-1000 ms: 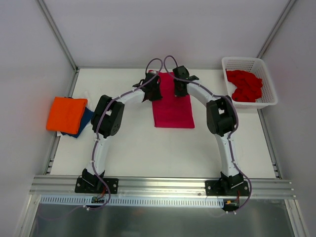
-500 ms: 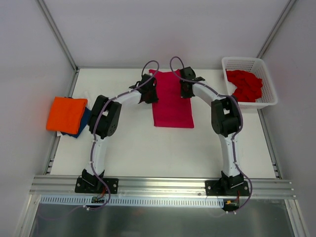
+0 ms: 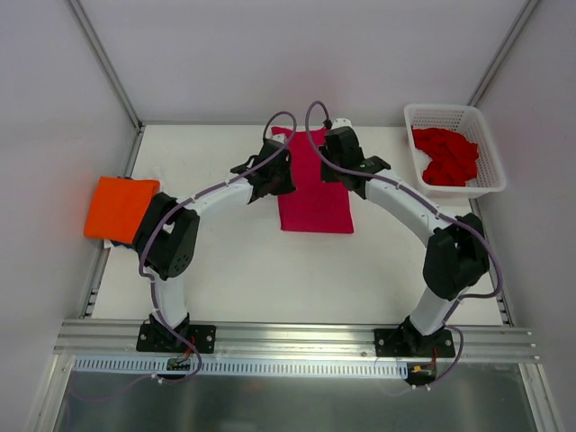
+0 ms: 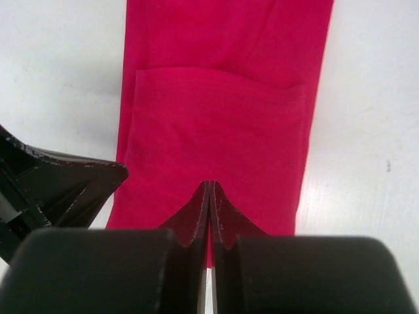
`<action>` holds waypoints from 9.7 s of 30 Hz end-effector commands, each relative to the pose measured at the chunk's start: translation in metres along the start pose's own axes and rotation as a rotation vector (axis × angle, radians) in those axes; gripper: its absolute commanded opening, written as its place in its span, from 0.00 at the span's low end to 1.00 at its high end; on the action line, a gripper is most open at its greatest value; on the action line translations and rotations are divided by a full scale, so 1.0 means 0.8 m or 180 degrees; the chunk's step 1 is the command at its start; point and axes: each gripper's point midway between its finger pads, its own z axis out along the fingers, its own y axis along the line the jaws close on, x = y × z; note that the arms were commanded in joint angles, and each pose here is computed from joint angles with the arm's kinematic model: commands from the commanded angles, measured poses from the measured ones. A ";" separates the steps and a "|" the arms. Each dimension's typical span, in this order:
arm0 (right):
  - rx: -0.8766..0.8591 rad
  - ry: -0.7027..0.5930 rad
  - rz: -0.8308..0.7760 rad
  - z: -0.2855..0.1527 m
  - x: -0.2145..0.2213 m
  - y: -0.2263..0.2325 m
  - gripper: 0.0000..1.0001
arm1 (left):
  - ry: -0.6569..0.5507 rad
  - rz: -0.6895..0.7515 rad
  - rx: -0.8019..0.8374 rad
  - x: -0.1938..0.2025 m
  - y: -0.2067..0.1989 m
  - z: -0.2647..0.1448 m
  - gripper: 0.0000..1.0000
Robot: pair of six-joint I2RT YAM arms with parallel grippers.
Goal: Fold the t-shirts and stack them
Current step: Fold the tshirt
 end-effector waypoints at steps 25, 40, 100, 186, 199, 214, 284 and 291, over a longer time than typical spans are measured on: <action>-0.0652 0.0781 0.0378 0.067 0.136 0.103 0.00 | 0.0394 -0.0195 -0.0568 0.031 0.068 0.095 0.00; -0.0783 0.1195 0.0335 0.014 0.268 0.143 0.01 | 0.0468 -0.0222 -0.0624 0.042 0.078 0.088 0.00; 0.0153 0.0664 0.0750 -0.030 0.227 -0.054 0.61 | 0.0547 -0.0587 0.0045 0.165 0.105 -0.028 0.47; -0.0157 0.0994 0.1036 0.018 0.278 -0.023 0.56 | 0.0262 -0.0924 0.0589 0.151 0.101 -0.032 0.34; -0.0155 0.0997 0.1021 0.016 0.279 -0.024 0.55 | 0.0283 -0.0904 0.0559 0.154 0.105 -0.031 0.33; -0.0153 0.1059 0.0991 0.016 0.289 -0.025 0.00 | 0.0353 -0.0859 0.0514 0.157 0.106 -0.024 0.00; 0.0378 0.0078 0.0634 0.113 -0.055 -0.094 0.00 | -0.0545 -0.0299 -0.0207 -0.136 0.069 0.008 0.00; 0.0192 0.0047 0.0680 0.190 -0.083 -0.091 0.01 | -0.0489 -0.0442 -0.0292 -0.155 0.100 0.052 0.00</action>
